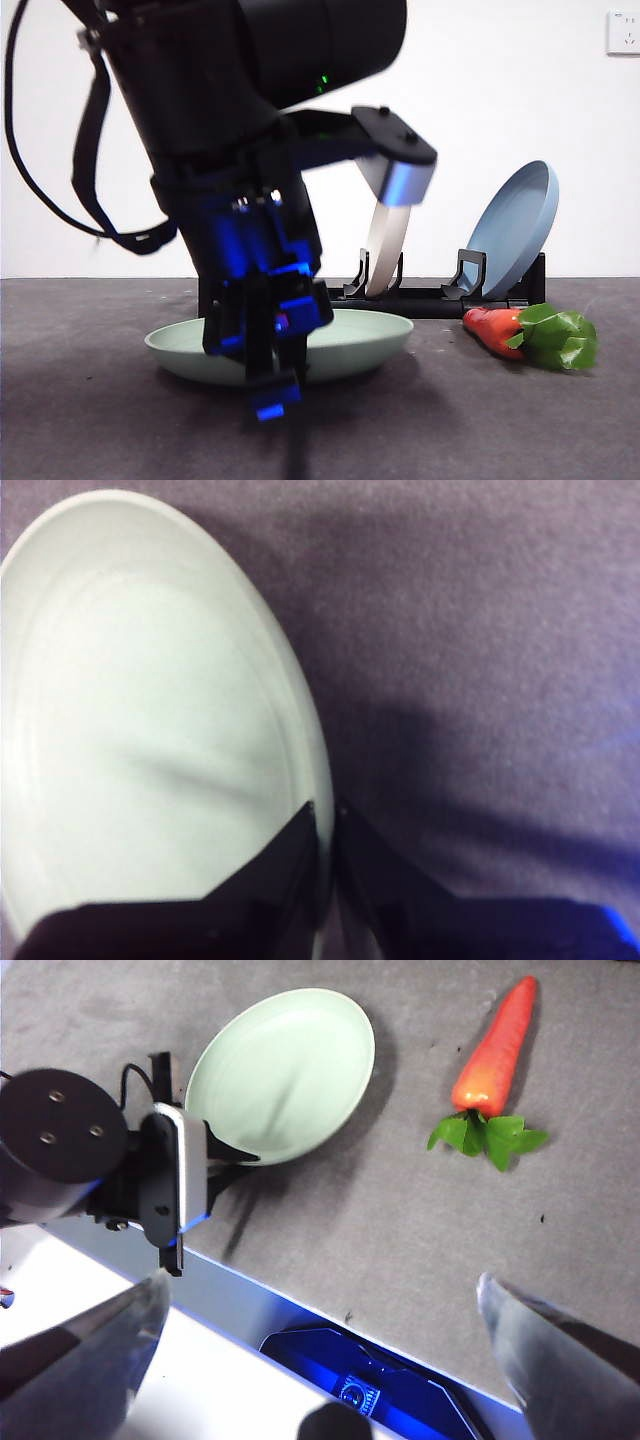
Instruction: Take the green plate from the plate rack,put the plate on the table,take the carrot from the table,put the carrot in the plate
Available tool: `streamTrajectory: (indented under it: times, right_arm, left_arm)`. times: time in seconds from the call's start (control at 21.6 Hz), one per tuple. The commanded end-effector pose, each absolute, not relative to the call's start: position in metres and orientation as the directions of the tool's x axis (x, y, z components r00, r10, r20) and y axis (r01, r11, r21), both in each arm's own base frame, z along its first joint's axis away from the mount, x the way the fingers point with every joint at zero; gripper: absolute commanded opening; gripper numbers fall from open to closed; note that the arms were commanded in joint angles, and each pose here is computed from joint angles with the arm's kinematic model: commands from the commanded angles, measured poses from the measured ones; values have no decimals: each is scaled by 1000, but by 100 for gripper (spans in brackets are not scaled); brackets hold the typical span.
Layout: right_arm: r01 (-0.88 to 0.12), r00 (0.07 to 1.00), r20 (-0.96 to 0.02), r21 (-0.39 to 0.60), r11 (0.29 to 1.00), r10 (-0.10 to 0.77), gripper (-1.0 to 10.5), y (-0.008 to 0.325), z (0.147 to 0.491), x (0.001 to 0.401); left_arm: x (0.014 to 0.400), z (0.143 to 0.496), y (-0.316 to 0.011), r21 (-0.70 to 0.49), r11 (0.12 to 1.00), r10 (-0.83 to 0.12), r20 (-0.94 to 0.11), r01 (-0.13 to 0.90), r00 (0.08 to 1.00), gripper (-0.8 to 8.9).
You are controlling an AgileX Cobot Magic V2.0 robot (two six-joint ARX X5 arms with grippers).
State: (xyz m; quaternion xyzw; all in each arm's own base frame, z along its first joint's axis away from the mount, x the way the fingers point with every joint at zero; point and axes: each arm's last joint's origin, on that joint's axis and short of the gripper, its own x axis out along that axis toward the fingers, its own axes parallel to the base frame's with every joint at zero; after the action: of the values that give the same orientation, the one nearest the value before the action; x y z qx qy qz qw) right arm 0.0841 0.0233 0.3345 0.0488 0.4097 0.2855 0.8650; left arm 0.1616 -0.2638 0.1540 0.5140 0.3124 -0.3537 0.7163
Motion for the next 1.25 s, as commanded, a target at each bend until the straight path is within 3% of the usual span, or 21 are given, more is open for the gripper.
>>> streamTrajectory:
  times: [0.05, 0.09, 0.28, 0.37, 0.56, 0.74, 0.97, 1.25]
  right_arm:
    - [-460, 500, -680, 315, 830, 536, 658, 24, 335, 88]
    - [-457, 495, -684, 318, 830, 535, 658, 24, 334, 90]
    - [-445, 476, -703, 326, 834, 528, 658, 25, 332, 100]
    - [-441, 469, -708, 330, 835, 528, 658, 26, 331, 106]
    - [-431, 453, -720, 339, 836, 526, 658, 28, 327, 122]
    - [-412, 442, -728, 354, 840, 524, 658, 30, 321, 144]
    - [-396, 425, -737, 370, 840, 525, 658, 37, 307, 182]
    - [-353, 403, -806, 300, 886, 433, 658, 57, 276, 228]
  left_arm:
    - [161, 140, -264, 475, 245, -162, -840, 846, 518, 4]
    - [160, 140, -264, 464, 262, -161, -843, 846, 512, 18]
    - [159, 140, -265, 420, 293, -180, -858, 859, 481, 272]
    - [160, 141, -265, 417, 306, -176, -859, 856, 482, 350]
    - [161, 148, -267, 415, 320, -183, -855, 852, 485, 353]
    - [162, 172, -269, 394, 391, -203, -844, 832, 496, 353]
    - [159, 234, -263, 363, 495, -298, -783, 789, 547, 353]
    - [143, 327, -234, 256, 650, -447, -633, 716, 632, 352]
